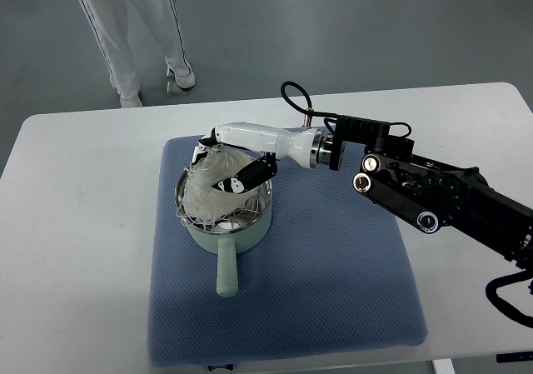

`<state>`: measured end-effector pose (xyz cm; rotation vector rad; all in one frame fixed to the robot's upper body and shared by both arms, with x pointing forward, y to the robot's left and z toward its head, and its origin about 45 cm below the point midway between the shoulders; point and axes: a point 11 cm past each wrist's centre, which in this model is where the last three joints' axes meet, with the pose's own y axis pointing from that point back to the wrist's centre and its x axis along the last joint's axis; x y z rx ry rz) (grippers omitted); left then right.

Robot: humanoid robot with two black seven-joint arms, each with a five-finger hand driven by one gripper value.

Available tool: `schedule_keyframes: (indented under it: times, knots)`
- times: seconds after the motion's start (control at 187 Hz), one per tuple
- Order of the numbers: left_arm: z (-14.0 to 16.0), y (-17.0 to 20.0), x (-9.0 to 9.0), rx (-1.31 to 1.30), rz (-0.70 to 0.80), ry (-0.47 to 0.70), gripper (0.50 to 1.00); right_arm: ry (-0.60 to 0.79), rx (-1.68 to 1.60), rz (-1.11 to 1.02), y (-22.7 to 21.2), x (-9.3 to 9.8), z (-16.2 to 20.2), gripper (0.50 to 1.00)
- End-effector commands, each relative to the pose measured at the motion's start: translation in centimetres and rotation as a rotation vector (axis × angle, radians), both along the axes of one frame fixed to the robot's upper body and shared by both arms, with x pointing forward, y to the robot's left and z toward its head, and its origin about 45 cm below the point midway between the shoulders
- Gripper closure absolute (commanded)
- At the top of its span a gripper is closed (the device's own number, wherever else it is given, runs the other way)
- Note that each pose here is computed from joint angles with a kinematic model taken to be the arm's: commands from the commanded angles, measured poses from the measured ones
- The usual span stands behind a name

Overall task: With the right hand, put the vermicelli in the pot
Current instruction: 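Open the right hand to release the vermicelli and withdraw upward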

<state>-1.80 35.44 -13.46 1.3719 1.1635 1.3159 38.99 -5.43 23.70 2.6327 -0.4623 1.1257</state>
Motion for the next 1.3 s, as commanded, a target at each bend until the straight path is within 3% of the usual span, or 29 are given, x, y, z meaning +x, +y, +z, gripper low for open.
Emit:
schedule_keyframes:
  times: [0.0,0.059,0.107,0.145,0.284,0.466,0.659,0.723,1.05,1.296]
  knots:
    - [0.0,0.0,0.0,0.000,0.001,-0.001,0.500,-0.001,0.000,-0.016,-0.3,0.0,-0.5,0.951]
    - [0.0,0.0,0.0,0.000,0.000,0.000,0.500,-0.003,0.001,-0.025,-0.4,0.1,-0.6,0.891]
    - [0.0,0.0,0.0,0.000,0.000,0.000,0.500,-0.003,0.003,-0.032,-0.6,0.2,-0.7,0.793]
    - [0.0,0.0,0.0,0.000,0.000,0.001,0.500,-0.006,0.004,-0.036,-0.6,0.3,-0.7,0.748]
    - [0.0,0.0,0.0,0.000,0.000,0.000,0.500,-0.009,0.006,-0.048,-0.8,0.5,-0.7,0.677]
    - [0.0,0.0,0.0,0.000,0.000,0.000,0.500,-0.008,0.014,-0.047,-0.7,0.5,-0.5,0.642]
    - [0.0,0.0,0.0,0.000,0.000,0.001,0.500,-0.021,0.034,-0.055,-1.3,1.0,0.5,0.638]
    - [0.0,0.0,0.0,0.000,0.000,0.000,0.500,-0.025,0.056,-0.062,-1.5,1.2,1.1,0.613]
    - [0.0,0.0,0.0,0.000,0.001,-0.001,0.500,0.123,0.413,-0.246,-4.8,4.4,5.4,0.607]
    - [0.0,0.0,0.0,0.000,0.001,-0.001,0.500,0.340,0.642,-0.624,-11.9,7.3,0.0,0.605]
